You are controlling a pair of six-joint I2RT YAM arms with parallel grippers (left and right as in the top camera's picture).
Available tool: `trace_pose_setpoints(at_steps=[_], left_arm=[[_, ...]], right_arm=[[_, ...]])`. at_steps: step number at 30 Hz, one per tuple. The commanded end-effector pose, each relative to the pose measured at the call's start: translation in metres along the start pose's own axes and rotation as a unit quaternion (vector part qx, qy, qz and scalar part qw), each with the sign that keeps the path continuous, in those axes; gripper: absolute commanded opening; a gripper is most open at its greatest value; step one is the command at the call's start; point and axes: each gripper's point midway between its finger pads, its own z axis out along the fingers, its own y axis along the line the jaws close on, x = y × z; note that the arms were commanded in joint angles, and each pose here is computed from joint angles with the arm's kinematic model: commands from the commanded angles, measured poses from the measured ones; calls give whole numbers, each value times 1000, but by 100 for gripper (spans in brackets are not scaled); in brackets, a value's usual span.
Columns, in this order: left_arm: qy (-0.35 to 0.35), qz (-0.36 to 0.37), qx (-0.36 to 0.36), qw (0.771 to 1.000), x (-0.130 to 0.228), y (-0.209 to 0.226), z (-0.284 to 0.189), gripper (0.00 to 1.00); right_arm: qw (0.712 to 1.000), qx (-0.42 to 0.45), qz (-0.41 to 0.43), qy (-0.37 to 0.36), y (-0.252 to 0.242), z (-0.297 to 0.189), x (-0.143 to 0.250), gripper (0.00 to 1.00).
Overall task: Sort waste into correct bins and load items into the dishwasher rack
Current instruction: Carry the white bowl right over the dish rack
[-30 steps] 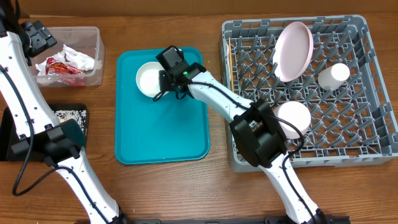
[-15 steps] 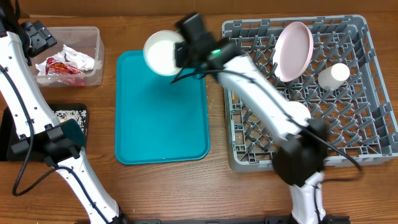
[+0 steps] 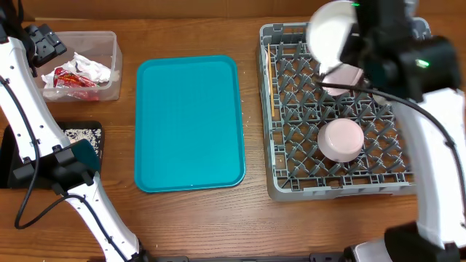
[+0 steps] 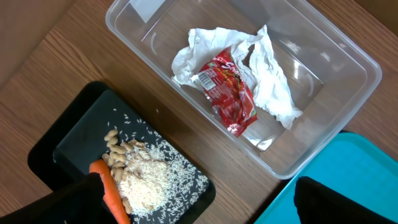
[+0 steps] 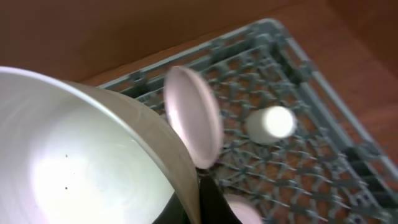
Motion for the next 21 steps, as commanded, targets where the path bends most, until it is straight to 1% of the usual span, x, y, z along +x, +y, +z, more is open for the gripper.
trace_pose_setpoints(at_steps=[1, 3, 5, 6, 11, 15, 17, 21], left_arm=[[-7, -1, -4, 1000, -2, 2, -4, 100], [-7, -1, -4, 1000, -2, 2, -4, 100], [-7, -1, -4, 1000, -2, 2, -4, 100], [-8, -1, -4, 1000, -2, 2, -4, 100], [-7, -1, -4, 1000, -2, 2, -4, 100], [-7, -1, -4, 1000, -2, 2, -4, 100], [-7, -1, -4, 1000, -2, 2, -4, 100], [-8, -1, -4, 1000, -2, 2, -4, 100]], right_arm=[[996, 72, 51, -23, -51, -20, -6, 4], [987, 141, 79, -20, -84, -27, 3, 4], [970, 214, 109, -28, -115, -37, 11, 4], [968, 229, 103, -29, -121, -37, 11, 4], [958, 258, 122, -20, -135, -28, 21, 4], [938, 313, 145, -32, -154, -18, 30, 4], [921, 352, 158, -44, -167, -12, 36, 4], [867, 453, 183, -99, -205, -1, 55, 4]])
